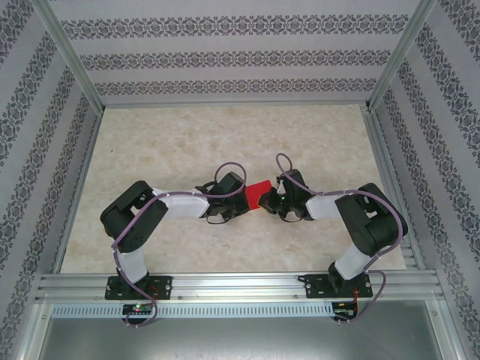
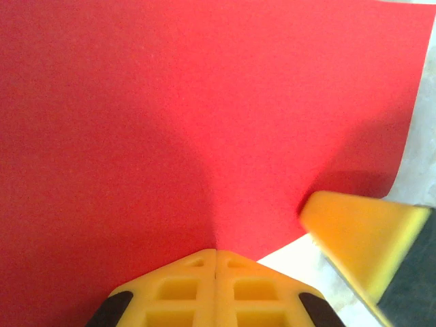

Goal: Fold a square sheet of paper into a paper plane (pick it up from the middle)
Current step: First fold in half a square sheet of paper at the center of the table.

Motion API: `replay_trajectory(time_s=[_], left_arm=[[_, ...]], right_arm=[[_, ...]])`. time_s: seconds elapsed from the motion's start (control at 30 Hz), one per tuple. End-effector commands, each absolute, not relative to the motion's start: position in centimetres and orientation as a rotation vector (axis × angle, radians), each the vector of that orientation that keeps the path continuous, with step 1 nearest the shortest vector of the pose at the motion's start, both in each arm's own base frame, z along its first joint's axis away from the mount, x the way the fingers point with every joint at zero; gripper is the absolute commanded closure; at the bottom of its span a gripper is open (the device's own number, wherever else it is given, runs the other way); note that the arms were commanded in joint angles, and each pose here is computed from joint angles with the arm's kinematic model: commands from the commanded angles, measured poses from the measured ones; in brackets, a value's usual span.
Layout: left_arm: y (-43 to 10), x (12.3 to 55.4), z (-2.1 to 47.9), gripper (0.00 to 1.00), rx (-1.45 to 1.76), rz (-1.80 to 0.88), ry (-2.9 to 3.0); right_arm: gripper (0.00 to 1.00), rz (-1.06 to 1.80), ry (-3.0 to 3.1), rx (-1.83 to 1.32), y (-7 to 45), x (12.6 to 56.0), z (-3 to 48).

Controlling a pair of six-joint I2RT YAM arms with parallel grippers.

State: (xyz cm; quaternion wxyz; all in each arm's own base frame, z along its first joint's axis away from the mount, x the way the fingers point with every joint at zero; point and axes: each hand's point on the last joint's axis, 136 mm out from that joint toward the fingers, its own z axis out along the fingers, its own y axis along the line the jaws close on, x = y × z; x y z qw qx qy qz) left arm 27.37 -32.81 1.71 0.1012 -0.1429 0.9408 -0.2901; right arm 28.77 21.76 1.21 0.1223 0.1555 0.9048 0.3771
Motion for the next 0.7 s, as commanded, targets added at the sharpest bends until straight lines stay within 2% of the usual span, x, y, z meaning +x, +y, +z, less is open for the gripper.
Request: replay_trajectory(time_s=[0.0,0.17,0.27,0.47,0.67], left_arm=[[-28.5,25.2,-1.6,1.00,-0.541,-0.602,2.881],[-28.4,25.1,-1.7,1.00,-0.539,-0.598,2.888],[-28.6,25.2,-1.8,1.00,-0.528,-0.605,2.890],[-29.1,25.2,-1.9,1.00,-0.501,-0.614,2.905],[-28.9,25.9,-1.1,1.00,-0.346,-0.559,2.892]], right_arm=[[0.99,0.879,2.666,0.556,16.9,28.8,-1.3],[0.99,0.770,2.637,0.628,13.0,29.7,-1.1],[0.99,0.782,2.599,0.613,12.8,30.5,0.5],[0.98,0.885,2.504,0.463,16.1,31.0,5.4],[0.98,0.956,2.513,0.386,19.8,30.3,6.1]])
